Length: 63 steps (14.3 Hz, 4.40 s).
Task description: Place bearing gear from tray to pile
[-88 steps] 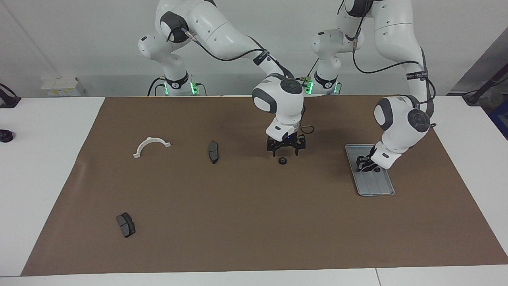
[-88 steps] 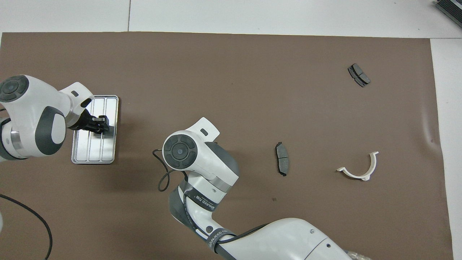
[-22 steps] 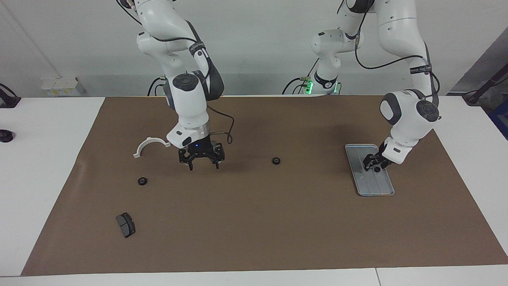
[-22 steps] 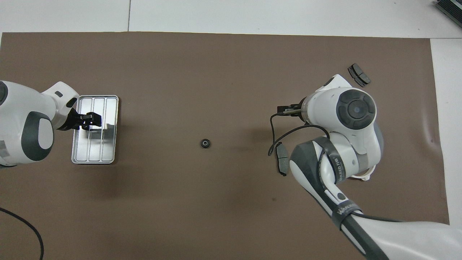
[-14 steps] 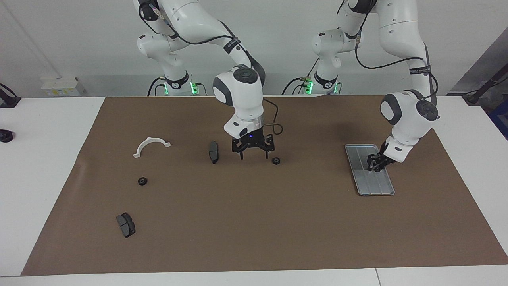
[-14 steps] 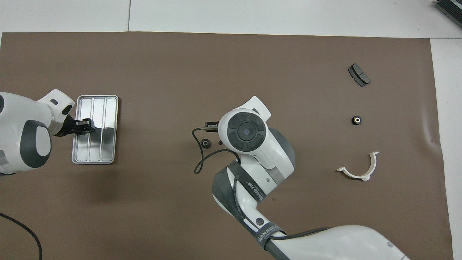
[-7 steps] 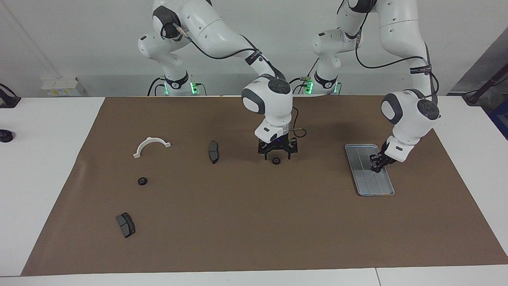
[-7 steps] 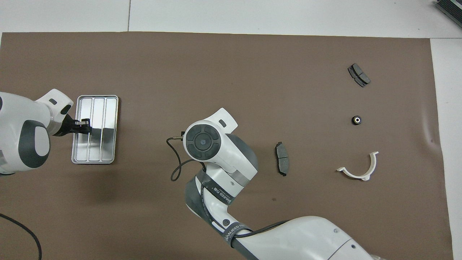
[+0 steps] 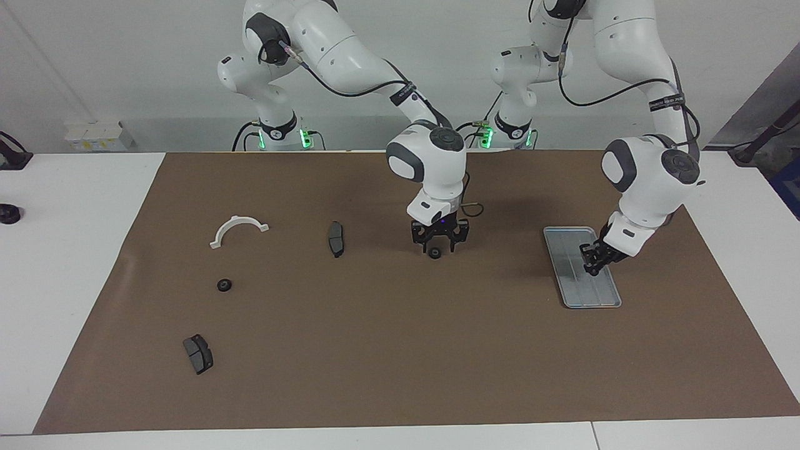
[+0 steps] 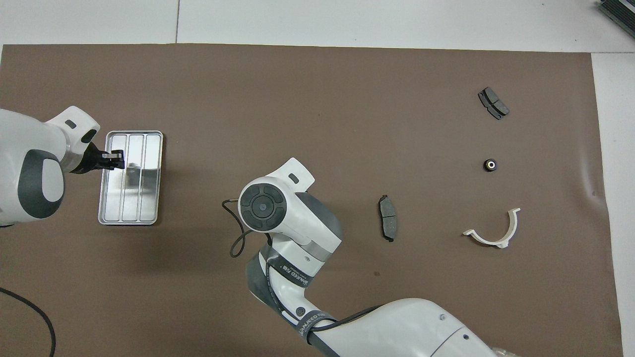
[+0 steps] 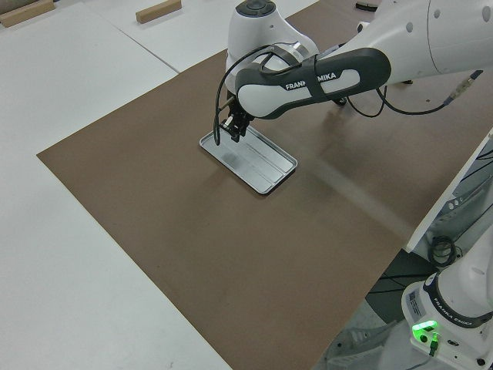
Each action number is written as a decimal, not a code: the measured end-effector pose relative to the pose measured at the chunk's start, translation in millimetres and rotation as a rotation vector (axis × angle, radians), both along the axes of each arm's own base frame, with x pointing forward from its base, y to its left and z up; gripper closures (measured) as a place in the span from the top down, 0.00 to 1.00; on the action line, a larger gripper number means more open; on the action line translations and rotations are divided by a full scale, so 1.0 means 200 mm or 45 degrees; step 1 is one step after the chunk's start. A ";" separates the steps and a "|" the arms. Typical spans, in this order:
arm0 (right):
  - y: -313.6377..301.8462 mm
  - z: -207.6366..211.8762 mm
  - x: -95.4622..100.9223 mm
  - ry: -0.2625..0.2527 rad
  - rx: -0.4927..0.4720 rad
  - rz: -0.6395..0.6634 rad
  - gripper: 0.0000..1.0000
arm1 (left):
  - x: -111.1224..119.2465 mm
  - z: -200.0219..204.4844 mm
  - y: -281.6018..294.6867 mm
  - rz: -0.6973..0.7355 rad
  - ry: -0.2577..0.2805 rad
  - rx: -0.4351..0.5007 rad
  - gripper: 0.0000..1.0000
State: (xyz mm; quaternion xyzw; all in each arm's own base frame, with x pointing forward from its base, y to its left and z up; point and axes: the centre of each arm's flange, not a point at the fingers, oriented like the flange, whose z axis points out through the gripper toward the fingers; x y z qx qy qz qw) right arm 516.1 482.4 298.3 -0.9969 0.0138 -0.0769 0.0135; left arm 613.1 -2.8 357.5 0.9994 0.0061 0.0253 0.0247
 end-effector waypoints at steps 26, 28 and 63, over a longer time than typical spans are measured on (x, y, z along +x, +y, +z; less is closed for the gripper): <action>-1.13 0.20 0.23 -0.070 -0.073 -0.085 0.34 | -0.46 -0.01 -1.60 -0.007 0.048 -0.025 0.23; -1.33 0.12 0.16 -0.050 -0.075 -0.038 0.34 | -0.54 -0.05 -1.72 -0.041 0.038 -0.032 0.23; -0.12 0.03 0.03 0.051 -0.034 0.090 0.82 | -0.26 0.95 -0.11 -0.045 0.074 0.018 1.00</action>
